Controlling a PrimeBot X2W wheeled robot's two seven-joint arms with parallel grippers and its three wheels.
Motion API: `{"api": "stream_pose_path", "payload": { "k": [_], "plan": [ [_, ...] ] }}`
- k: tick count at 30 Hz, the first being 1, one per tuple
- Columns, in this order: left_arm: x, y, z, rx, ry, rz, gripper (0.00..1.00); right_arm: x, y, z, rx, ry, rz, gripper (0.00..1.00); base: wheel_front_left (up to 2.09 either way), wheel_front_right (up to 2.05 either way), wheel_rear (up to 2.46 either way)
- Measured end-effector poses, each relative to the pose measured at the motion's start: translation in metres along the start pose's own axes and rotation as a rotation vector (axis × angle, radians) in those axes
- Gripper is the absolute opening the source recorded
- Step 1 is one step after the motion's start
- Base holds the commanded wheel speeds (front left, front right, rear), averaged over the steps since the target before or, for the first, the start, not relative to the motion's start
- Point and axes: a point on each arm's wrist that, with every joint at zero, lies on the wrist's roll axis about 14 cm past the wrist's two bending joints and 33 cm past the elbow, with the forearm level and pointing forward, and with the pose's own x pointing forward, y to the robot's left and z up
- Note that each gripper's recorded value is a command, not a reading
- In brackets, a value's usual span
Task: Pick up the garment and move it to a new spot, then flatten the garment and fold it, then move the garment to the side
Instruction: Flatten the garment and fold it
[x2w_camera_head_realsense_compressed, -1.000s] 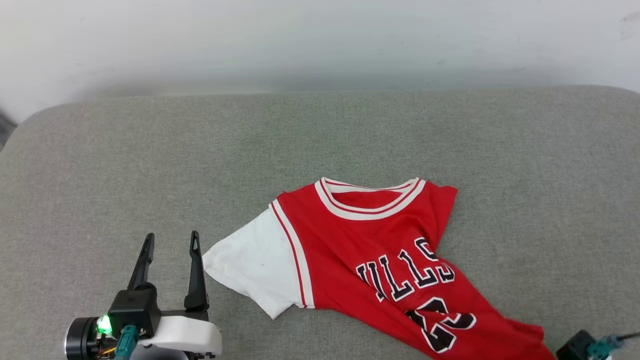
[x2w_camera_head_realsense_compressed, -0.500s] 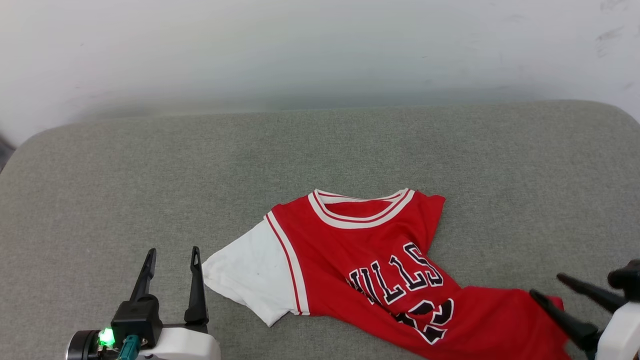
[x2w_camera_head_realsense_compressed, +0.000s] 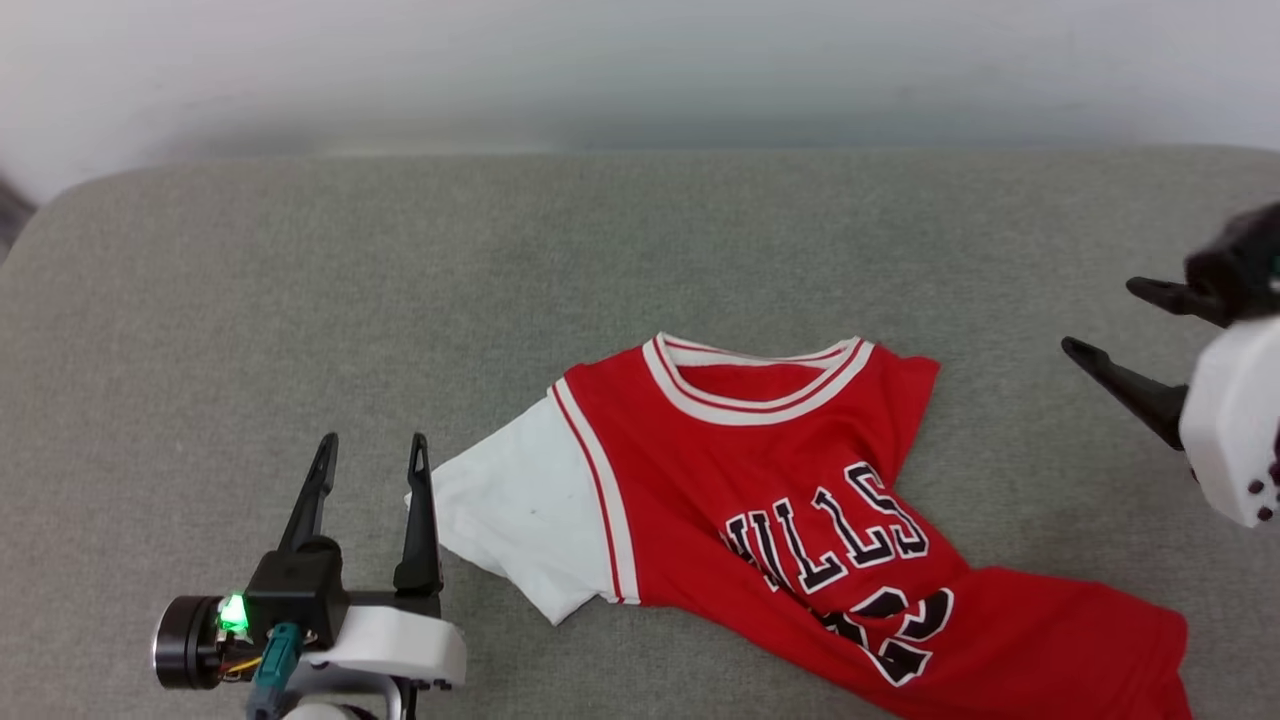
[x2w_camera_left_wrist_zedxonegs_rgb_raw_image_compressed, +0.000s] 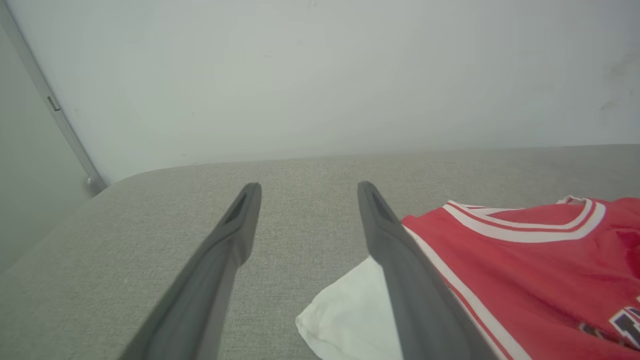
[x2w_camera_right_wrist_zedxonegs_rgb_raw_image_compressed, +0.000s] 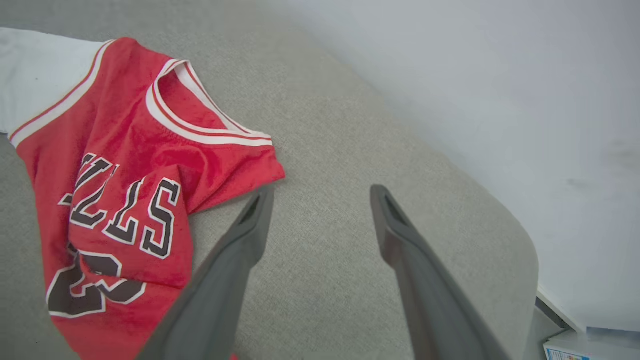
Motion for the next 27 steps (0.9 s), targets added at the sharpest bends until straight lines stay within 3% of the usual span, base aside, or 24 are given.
{"api": "stream_pose_path", "payload": {
  "k": [9, 20, 27],
  "plan": [
    [0.018, 0.001, -0.016, -0.007, 0.031, 0.018, 1.00, 0.067, 0.014, -0.033, 0.010, 0.404, 0.145, 1.00, 0.00, 0.00, 0.00],
    [0.042, 0.003, -0.037, -0.005, 0.064, 0.034, 1.00, 0.147, 0.050, -0.083, 0.072, 0.543, 0.279, 1.00, 0.00, 0.00, 0.00],
    [0.042, 0.014, -0.046, 0.012, 0.091, 0.066, 1.00, 0.160, 0.072, -0.113, 0.052, 0.609, 0.342, 1.00, 0.00, 0.00, 0.00]
  ]
}}
